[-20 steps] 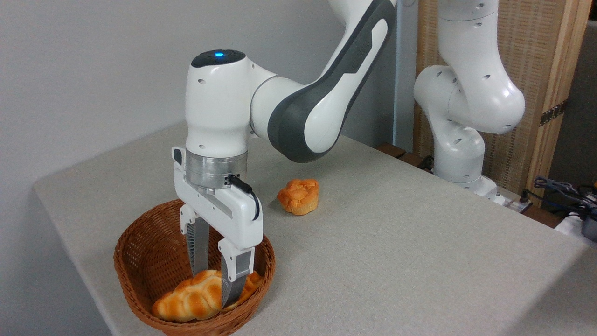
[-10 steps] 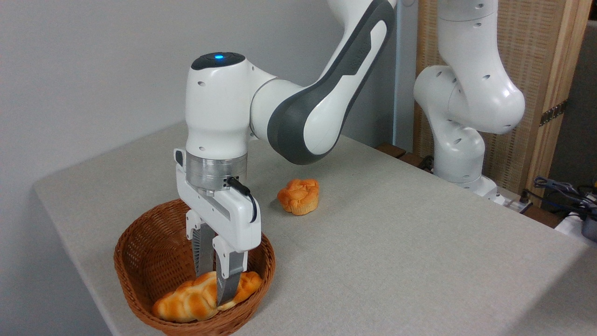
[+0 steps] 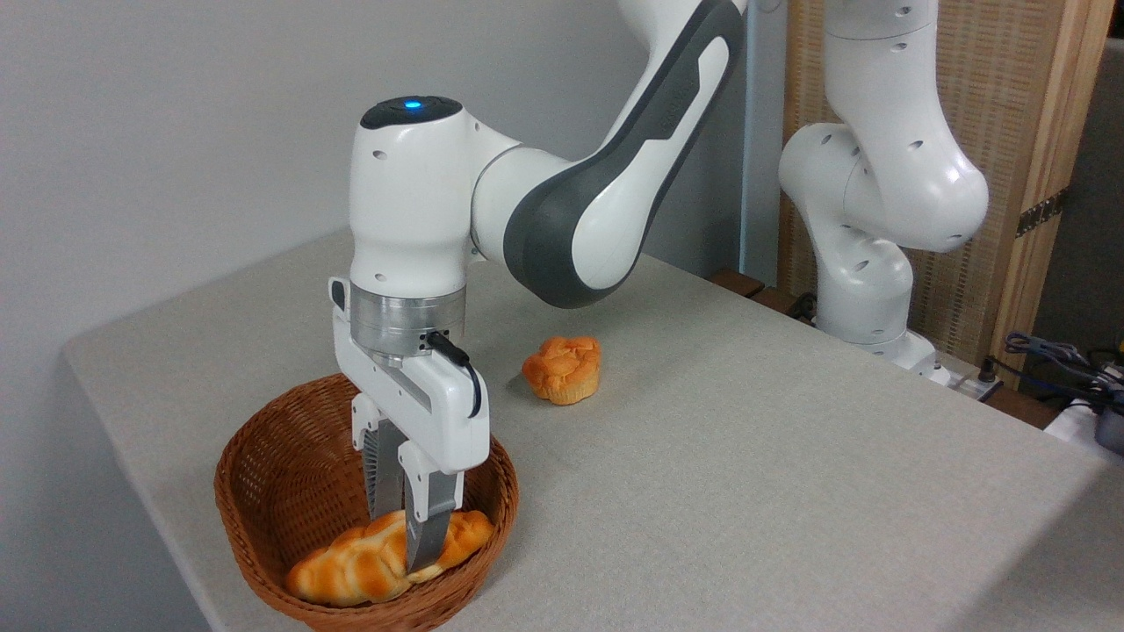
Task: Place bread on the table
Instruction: 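Lower the gripper into the basket and close it on the braided roll, then lift the braided roll out of the basket and carry it beside the orange bun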
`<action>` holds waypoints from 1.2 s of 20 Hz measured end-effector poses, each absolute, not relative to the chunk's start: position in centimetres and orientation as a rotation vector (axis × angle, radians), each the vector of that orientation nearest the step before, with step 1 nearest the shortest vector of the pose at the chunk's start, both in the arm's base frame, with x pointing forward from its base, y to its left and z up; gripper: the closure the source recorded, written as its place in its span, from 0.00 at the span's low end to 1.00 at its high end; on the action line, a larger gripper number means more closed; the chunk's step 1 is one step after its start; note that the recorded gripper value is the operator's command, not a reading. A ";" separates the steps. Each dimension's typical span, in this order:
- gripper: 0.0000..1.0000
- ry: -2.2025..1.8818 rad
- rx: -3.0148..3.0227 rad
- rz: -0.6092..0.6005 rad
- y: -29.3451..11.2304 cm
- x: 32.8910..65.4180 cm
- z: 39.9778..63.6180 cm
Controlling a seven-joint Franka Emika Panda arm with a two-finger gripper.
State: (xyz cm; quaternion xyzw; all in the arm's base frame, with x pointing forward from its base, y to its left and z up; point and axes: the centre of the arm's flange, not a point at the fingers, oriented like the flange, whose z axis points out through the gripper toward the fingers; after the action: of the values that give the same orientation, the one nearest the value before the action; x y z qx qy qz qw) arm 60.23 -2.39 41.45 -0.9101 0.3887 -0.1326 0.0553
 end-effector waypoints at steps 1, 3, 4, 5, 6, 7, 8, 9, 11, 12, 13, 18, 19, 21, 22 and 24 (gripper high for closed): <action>0.82 1.180 -2.763 -0.403 -2.4 60.2 41.5; 0.83 1.178 -2.762 -0.407 -2.3 60.2 41.6; 0.83 1.178 -2.761 -0.410 -2.4 60.2 41.8; 0.83 1.178 -2.760 -0.412 -2.4 60.1 42.0; 0.83 1.178 -2.759 -0.416 -2.4 60.1 42.3; 0.84 1.177 -2.760 -0.416 -2.4 60.0 42.5; 0.84 1.175 -2.768 -0.412 -2.4 59.8 42.8; 0.85 1.171 -2.780 -0.406 -2.4 59.6 43.1; 0.86 1.159 -2.816 -0.395 -2.4 59.1 43.9; 0.86 1.152 -2.835 -0.392 -2.4 58.8 44.4; 0.86 1.145 -2.854 -0.395 -2.4 58.6 44.8; 0.86 1.029 -2.961 -0.524 -1.1 57.9 47.9; 0.86 0.985 -2.987 -0.561 -0.2 57.7 48.7; 0.85 0.914 -3.018 -0.621 1.5 57.3 50.2; 0.85 0.897 -3.025 -0.631 2.2 57.0 50.8; 0.82 0.897 -3.068 -0.571 3.0 55.8 51.6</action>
State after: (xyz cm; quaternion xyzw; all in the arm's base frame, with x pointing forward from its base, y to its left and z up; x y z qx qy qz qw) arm 55.79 3.03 51.63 -0.9435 0.2759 -0.1757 -0.0527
